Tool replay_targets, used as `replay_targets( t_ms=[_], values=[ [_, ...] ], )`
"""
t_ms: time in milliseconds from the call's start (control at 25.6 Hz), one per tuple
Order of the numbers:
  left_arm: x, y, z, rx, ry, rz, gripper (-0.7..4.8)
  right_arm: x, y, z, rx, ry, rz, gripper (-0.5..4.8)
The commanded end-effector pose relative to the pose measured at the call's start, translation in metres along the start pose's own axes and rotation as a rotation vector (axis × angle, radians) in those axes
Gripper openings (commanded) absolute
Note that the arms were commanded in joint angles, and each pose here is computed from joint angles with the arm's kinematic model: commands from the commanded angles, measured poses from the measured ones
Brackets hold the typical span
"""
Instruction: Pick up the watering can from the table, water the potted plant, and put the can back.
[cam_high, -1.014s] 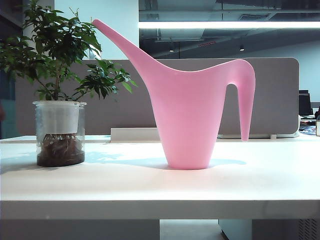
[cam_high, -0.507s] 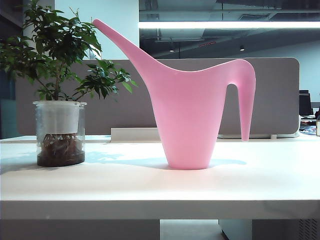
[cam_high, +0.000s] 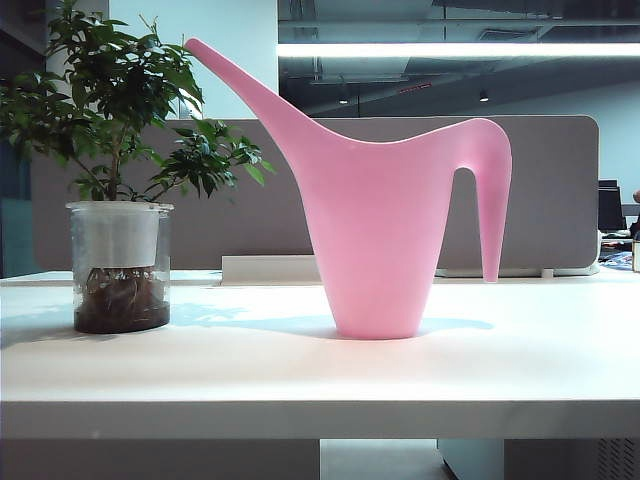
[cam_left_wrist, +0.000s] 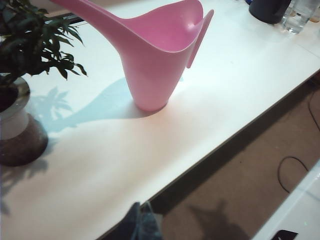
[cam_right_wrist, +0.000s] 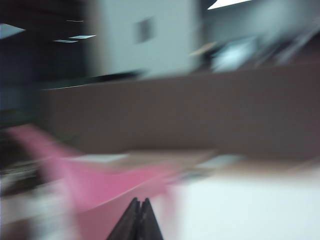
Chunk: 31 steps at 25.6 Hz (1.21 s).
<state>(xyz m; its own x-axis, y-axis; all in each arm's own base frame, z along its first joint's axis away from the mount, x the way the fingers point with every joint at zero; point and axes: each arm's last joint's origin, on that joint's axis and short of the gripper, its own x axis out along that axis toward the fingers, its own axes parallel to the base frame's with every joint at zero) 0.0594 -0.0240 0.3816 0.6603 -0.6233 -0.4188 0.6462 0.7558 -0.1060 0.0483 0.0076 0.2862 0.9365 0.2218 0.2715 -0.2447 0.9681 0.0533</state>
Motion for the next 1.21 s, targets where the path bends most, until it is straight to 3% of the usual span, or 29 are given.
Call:
replay_targets(
  t_ms=[39,117,234,312,390,546,585,663,897,975,1131,1209],
  values=[
    [-0.001,0.001,0.001,0.013,-0.003,0.032,0.03,-0.003,0.0,0.052,-0.382,-0.026,-0.192,0.28],
    [-0.001,0.001,0.001,0.014,-0.004,0.032,0.03,0.013,0.0,0.077,-0.487,-0.016,-0.19,0.52],
    [-0.001,0.001,0.001,0.015,-0.004,0.036,0.03,0.045,-0.004,0.087,-0.504,0.037,-0.176,0.64],
    [-0.001,0.001,0.001,0.019,-0.004,0.035,0.03,0.086,-0.012,0.076,-0.49,0.106,-0.176,1.15],
    [-0.001,0.001,0.001,0.022,-0.004,0.036,0.03,0.123,-0.021,0.056,-0.413,0.158,-0.175,1.27],
    [-0.001,0.001,0.001,0.021,-0.002,0.035,0.03,0.153,-0.03,0.019,-0.263,0.104,-0.185,1.27],
    [-0.001,0.001,0.001,0.021,-0.002,0.035,0.03,0.16,-0.033,-0.006,-0.226,0.071,-0.186,1.28],
    [-0.001,0.001,0.001,0.02,-0.002,0.035,0.03,0.159,-0.034,-0.044,-0.156,0.096,-0.158,1.54],
    [-0.001,0.001,0.001,0.02,-0.001,0.035,0.03,0.143,-0.016,-0.111,-0.127,0.171,-0.068,1.71],
    [-0.001,0.001,0.001,0.02,-0.001,0.035,0.03,0.143,-0.007,-0.133,-0.118,0.214,-0.02,2.72],
    [-0.001,0.001,0.001,0.02,-0.002,0.035,0.03,0.148,-0.002,-0.151,-0.113,0.236,0.007,2.85],
    [-0.001,0.001,0.001,0.019,-0.001,0.034,0.03,0.153,-0.002,-0.164,-0.112,0.225,0.01,3.29]
  ],
)
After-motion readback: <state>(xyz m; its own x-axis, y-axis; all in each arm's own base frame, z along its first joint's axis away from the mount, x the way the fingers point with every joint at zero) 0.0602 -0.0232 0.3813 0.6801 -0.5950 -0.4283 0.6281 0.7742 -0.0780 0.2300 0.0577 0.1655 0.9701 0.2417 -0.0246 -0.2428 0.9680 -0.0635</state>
